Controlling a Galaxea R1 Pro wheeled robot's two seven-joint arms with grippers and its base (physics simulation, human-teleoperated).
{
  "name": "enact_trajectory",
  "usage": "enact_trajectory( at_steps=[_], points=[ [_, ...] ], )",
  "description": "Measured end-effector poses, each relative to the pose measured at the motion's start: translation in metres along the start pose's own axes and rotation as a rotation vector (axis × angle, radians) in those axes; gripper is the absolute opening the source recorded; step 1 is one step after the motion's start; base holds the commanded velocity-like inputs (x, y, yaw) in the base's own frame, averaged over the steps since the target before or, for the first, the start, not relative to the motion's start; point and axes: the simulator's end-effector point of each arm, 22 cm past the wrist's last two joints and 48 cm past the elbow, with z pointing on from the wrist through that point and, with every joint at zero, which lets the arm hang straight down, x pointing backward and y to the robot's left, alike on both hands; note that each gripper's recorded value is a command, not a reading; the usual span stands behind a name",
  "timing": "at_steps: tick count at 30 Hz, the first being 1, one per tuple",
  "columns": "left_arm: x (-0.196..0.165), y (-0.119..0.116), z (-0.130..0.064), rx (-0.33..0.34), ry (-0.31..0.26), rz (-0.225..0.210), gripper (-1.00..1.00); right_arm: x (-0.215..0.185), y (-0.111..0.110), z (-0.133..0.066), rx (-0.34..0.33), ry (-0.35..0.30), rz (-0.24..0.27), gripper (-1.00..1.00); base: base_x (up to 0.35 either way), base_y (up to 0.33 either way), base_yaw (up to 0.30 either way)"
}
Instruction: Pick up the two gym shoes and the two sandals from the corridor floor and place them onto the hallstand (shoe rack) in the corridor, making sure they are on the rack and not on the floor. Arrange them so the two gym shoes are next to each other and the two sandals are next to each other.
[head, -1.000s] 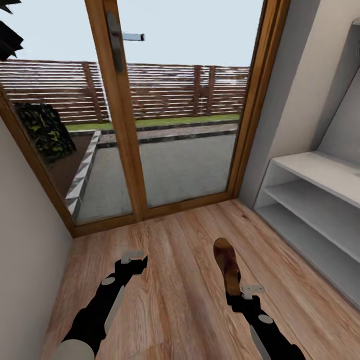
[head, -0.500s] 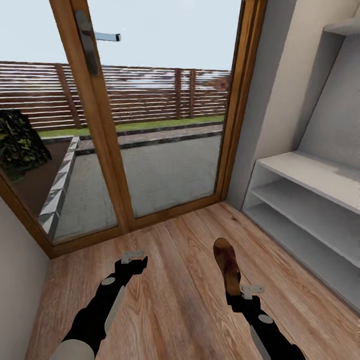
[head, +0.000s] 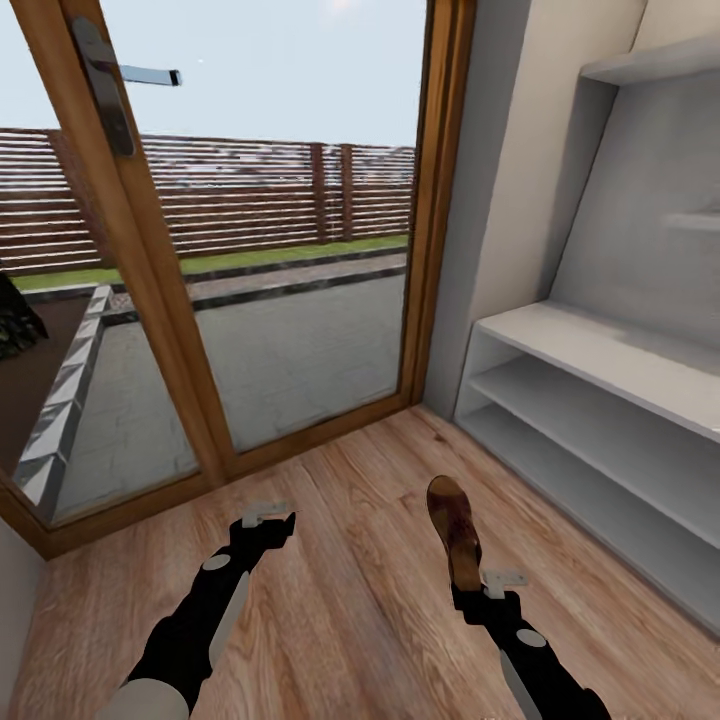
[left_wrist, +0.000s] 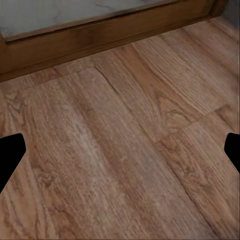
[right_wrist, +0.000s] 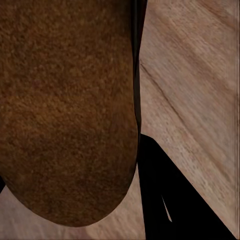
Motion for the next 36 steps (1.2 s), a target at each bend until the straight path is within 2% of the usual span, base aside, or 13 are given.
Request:
enact_trajectory(
  at_steps=[15, 36],
  points=[
    [-0.0074, -0.0008, -0.003, 0.001, -0.013, 0.0, 1.0, -0.007, 0.0, -0.0023, 0.0, -0.013, 0.0, -1.0, 0.014, 0.006, -0.225],
    [-0.0081, -0.0012, -0.0034, 0.002, -0.015, 0.001, 1.0, -0.0075, -0.0001, -0.0026, 0.0, -0.014, 0.001, -1.0, 0.255, 0.146, -0.296]
  ],
)
